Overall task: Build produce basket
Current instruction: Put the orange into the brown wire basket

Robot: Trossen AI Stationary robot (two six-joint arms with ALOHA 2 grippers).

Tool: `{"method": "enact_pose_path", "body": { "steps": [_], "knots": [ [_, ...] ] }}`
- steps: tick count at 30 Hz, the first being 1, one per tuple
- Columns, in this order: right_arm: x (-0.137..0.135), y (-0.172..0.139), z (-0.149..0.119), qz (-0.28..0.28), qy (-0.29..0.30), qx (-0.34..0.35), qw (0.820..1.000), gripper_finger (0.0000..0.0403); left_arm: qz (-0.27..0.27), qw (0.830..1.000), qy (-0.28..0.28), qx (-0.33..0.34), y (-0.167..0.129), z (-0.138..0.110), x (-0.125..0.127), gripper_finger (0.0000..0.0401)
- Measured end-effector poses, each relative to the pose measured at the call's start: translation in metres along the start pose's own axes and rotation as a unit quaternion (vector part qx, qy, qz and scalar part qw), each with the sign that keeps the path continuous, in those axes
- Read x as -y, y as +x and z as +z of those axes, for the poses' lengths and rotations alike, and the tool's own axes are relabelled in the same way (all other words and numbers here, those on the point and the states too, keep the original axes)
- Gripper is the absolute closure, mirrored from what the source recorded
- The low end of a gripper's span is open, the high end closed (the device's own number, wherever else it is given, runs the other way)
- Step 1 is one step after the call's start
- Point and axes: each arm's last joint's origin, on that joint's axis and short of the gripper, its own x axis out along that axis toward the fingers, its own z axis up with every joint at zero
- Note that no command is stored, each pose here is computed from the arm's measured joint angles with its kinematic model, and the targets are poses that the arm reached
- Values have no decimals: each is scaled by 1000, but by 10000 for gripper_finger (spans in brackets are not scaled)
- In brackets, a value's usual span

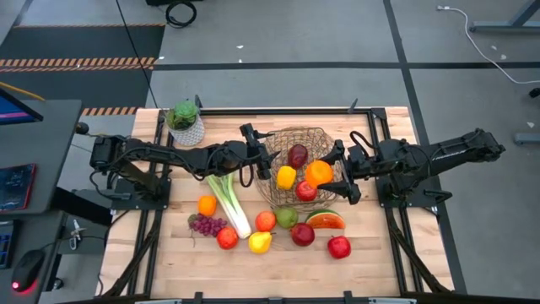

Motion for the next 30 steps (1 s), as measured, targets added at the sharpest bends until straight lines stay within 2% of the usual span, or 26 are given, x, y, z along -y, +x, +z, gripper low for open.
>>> {"method": "enact_pose_path", "body": {
  "steps": [5, 11, 14, 21, 30],
  "knots": [
    [1, 0, -4, -4, -30, -20, 999, 52, 0, 1000, 0, 0, 0, 0, 0, 113],
    [3, -1, -14, -6, -136, -76, 988, 52, -1, 1000, 1, -2, 0, 0, 0, 113],
    [3, -2, -19, 25, -160, -101, 982, 52, -2, 1000, 4, -6, 0, -1, 1, 113],
    [-6, -6, -15, 152, -160, -81, 972, 52, -4, 1000, 6, -9, 0, -2, 1, 113],
    [-9, -15, -8, 196, -151, -60, 967, 52, -4, 1000, 6, -9, 0, -2, 1, 113]
  ]
}}
